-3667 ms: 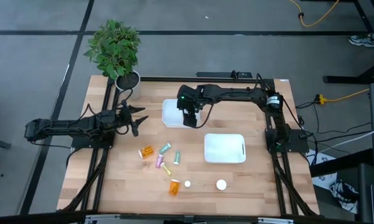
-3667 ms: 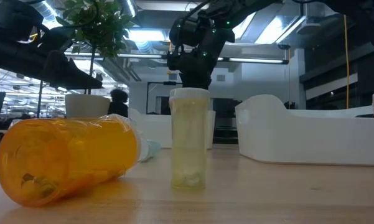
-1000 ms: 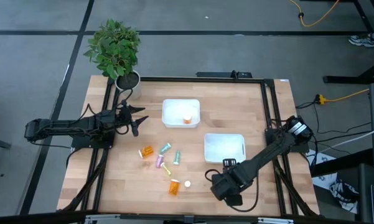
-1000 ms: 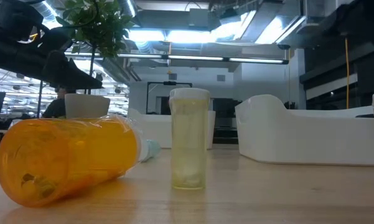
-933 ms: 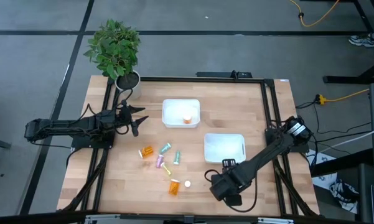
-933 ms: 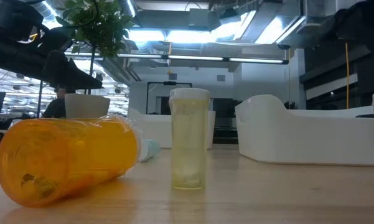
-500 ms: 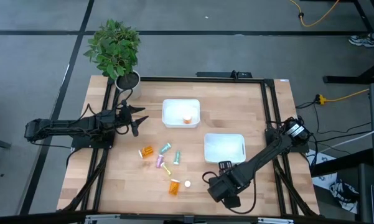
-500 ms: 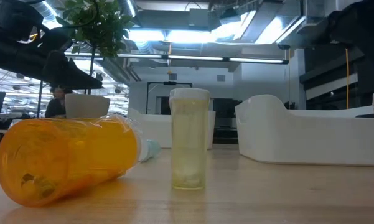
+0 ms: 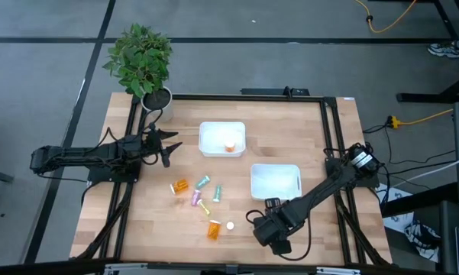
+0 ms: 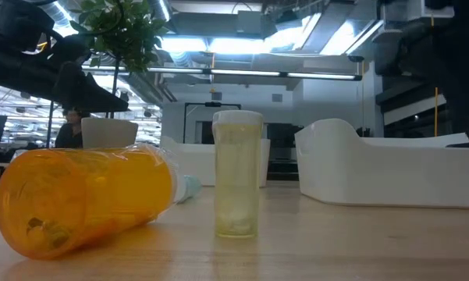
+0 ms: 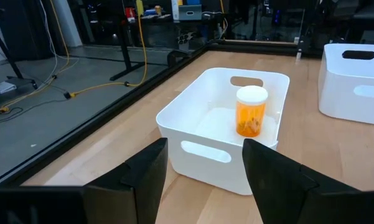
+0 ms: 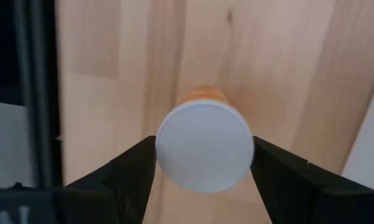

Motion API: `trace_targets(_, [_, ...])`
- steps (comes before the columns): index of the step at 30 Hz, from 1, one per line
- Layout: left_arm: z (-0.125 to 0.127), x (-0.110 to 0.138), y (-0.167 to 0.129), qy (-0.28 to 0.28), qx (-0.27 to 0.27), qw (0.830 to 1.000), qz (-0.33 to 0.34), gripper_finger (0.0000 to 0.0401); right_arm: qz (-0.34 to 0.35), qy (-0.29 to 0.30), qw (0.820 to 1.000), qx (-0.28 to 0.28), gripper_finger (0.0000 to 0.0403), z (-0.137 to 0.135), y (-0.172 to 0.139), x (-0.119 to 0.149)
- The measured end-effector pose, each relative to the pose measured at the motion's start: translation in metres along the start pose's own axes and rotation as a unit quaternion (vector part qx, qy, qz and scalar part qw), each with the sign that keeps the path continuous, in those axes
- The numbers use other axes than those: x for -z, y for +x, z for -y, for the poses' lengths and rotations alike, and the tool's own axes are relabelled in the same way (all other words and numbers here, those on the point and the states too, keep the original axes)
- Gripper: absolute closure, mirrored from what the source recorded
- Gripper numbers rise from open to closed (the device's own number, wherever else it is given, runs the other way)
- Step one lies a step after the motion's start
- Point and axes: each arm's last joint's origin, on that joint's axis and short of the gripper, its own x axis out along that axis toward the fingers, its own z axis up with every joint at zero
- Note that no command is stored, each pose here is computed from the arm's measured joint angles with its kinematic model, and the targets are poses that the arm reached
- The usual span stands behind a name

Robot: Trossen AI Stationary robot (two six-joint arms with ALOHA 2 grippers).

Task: Pick and place medicine bottles into bin by pill shape (circle, oval)
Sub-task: Put the large orange pill bottle into the top white bin

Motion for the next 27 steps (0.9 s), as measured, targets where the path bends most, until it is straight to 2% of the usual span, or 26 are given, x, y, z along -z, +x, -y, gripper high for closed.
trace_targets(18, [0.0000,0.0000,0.0000,0.000,0.000,1.000,0.000,0.0199,0.019,0.002,1.000,0.000,0.0153,0.0087,0.0015,-0.0071])
trace_targets(27, [0.0000,0.0000,0.0000,0.000,0.000,1.000,0.000,0.0199,0.009,0.001,1.000,0.000,0.0195,0.0092,0.0014,-0.0054])
